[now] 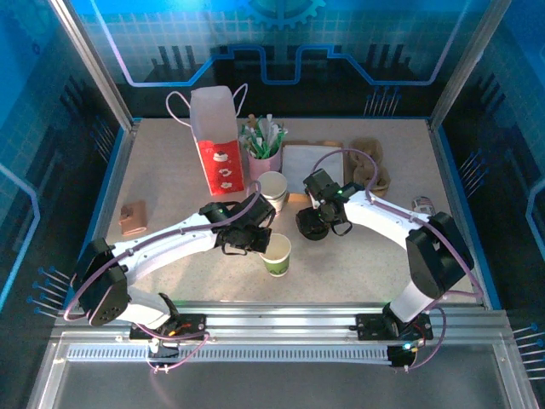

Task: Pack the takeout coffee

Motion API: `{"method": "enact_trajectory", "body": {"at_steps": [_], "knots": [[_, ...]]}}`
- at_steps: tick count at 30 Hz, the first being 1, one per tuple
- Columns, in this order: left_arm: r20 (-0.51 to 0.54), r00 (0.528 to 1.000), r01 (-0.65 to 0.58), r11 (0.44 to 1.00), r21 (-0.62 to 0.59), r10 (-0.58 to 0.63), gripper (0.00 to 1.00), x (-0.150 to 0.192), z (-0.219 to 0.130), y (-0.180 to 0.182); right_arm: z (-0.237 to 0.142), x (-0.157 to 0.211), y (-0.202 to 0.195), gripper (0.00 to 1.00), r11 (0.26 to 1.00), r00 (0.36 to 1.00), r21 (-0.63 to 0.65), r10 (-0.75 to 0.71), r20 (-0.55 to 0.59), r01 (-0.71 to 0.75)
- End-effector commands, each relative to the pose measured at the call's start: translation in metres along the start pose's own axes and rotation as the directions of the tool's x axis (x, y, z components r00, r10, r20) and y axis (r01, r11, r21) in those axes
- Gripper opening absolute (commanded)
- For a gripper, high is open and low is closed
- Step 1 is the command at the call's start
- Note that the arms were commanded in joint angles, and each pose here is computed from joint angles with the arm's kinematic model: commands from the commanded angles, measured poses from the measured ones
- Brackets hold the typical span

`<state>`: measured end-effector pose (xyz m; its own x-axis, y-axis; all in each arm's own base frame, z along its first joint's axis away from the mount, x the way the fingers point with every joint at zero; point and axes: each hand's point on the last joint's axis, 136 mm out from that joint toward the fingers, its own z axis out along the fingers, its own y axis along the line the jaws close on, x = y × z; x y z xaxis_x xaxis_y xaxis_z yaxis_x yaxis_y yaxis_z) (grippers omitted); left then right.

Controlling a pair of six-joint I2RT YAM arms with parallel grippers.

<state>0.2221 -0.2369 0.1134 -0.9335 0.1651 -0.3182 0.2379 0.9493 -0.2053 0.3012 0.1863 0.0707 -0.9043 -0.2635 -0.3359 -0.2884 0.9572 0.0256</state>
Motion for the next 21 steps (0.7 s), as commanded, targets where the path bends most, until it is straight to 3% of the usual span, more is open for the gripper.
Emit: {"method": "enact_trajectory", "body": {"at_steps": [1, 13, 21], "knots": [[0.020, 1.000, -0.012, 1.000, -0.010, 0.012, 0.18, -0.002, -0.004, 0.000, 0.000, -0.005, 0.006, 0.88, 1.000, 1.000, 0.000, -0.028, 0.003, 0.028], [0.075, 0.997, -0.012, 1.000, 0.018, 0.010, 0.41, -0.012, -0.023, -0.006, 0.005, -0.002, 0.005, 0.82, 0.999, 0.999, 0.011, -0.037, -0.013, 0.037], [0.183, 0.983, -0.021, 1.000, -0.020, 0.024, 0.64, -0.027, -0.054, 0.004, 0.007, -0.001, 0.005, 0.76, 0.999, 0.999, 0.018, -0.044, -0.027, 0.045]]}}
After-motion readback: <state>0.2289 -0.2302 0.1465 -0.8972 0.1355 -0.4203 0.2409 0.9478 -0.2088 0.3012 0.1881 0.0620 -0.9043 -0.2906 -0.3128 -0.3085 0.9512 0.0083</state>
